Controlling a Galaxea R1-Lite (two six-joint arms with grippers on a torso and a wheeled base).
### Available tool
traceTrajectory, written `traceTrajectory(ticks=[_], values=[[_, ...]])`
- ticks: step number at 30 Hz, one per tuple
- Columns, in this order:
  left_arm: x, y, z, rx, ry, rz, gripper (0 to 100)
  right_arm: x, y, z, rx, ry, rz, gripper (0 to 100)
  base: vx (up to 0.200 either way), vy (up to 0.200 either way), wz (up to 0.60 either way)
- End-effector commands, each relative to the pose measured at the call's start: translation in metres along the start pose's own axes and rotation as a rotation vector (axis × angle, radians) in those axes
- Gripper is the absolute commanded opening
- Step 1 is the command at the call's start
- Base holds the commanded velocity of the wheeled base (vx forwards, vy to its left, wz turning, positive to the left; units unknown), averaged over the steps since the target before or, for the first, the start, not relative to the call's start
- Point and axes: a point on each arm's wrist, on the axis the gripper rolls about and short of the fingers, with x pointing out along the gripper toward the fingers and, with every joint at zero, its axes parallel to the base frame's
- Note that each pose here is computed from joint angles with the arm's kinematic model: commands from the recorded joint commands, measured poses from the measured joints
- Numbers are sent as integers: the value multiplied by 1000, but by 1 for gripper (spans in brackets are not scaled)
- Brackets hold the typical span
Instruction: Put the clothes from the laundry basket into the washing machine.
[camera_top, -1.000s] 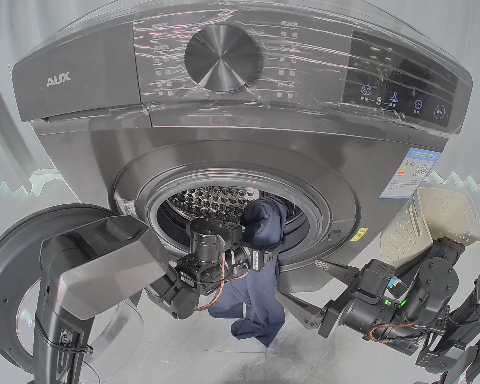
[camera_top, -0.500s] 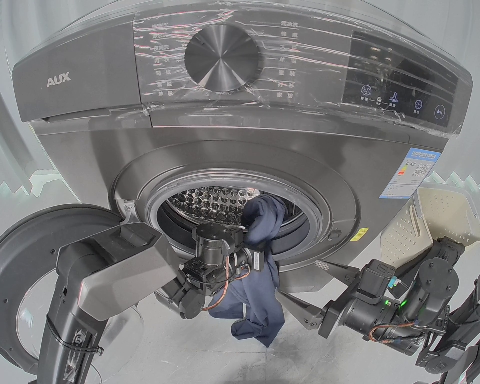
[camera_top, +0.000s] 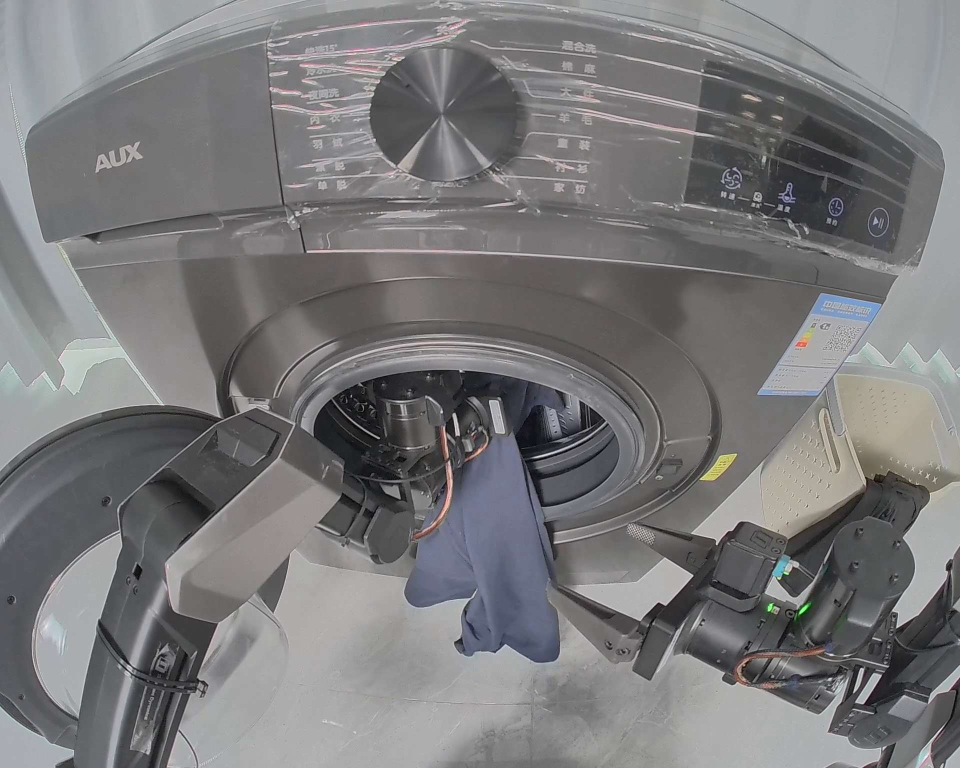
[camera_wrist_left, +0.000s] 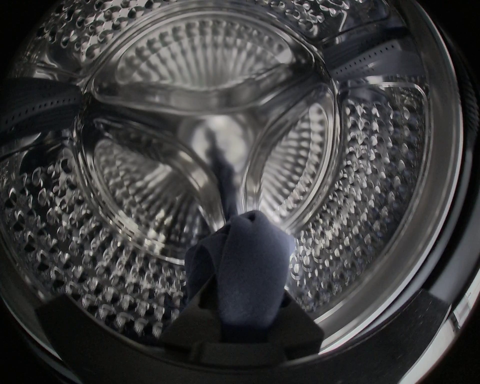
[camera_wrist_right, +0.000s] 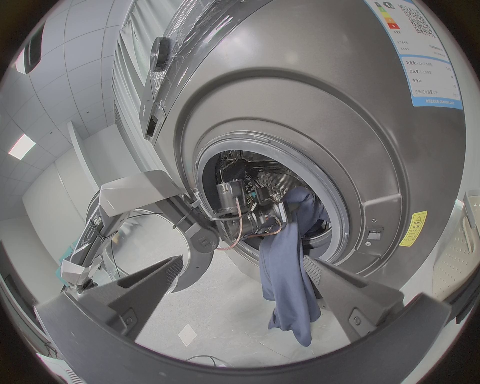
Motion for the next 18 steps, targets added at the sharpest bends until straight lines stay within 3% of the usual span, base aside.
traceTrajectory(ticks=[1,8,12,13,18], values=[[26,6,4,-14,-93,33,0,1,0,-2,0,9,1,100,0,0,0],[41,3,4,-28,-145,29,0,1,0,-2,-1,9,1,100,0,0,0],[42,7,-1,-25,-126,47,0,1,0,-2,-3,8,-1,100,0,0,0],[42,7,-3,-24,-119,49,100,1,0,-2,-3,8,-1,100,0,0,0],[34,1,-3,-38,-84,43,100,1,0,-2,-3,8,-1,100,0,0,0]])
